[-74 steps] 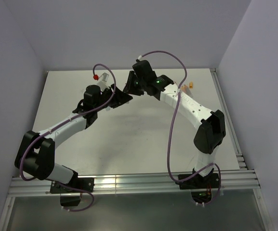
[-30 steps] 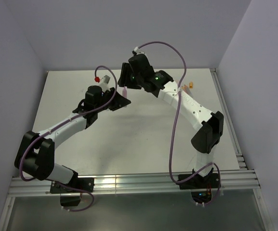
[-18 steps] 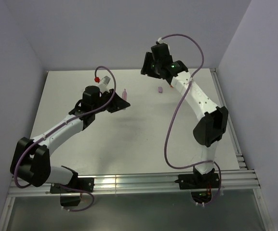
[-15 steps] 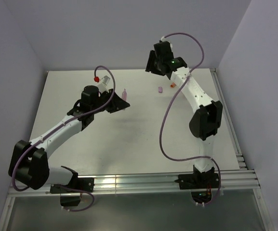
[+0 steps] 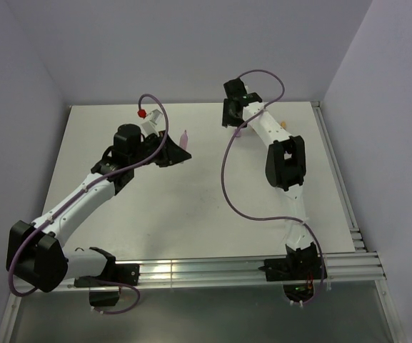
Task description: Insert the pens into the pen caps
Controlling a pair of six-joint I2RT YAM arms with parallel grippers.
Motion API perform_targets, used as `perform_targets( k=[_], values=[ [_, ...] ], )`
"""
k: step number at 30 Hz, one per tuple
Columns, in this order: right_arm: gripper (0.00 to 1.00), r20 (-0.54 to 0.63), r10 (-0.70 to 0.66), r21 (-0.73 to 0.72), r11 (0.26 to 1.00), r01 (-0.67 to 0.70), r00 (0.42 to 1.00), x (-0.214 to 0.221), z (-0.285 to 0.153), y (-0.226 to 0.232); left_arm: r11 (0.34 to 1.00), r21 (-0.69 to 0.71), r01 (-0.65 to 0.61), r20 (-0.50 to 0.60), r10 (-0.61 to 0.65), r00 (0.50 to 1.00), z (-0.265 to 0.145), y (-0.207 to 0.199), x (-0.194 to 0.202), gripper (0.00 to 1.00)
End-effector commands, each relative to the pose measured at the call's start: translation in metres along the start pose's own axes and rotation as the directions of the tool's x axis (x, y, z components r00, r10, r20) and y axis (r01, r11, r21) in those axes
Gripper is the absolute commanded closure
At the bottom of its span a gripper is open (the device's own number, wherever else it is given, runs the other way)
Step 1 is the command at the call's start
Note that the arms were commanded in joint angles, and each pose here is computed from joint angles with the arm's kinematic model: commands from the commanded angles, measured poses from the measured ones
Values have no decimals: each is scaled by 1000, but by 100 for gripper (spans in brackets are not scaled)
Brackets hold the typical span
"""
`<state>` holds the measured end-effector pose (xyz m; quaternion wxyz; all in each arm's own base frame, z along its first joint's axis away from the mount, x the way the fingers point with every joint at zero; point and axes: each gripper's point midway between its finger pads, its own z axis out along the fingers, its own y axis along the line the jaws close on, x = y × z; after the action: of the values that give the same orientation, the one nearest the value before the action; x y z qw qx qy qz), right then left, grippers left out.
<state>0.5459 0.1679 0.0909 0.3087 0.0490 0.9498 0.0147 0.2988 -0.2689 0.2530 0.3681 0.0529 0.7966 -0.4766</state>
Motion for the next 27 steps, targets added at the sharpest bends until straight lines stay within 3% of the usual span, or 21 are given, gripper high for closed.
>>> perform_targets(
  k=[1, 27],
  values=[
    [45, 57, -33, 49, 998, 30, 998, -22, -10, -13, 996, 60, -59, 16, 58, 998, -10, -21, -9, 100],
    [42, 2, -13, 64, 998, 13, 1000, -9, 40, -39, 993, 101, -53, -10, 54, 998, -4, -21, -1, 100]
  ],
)
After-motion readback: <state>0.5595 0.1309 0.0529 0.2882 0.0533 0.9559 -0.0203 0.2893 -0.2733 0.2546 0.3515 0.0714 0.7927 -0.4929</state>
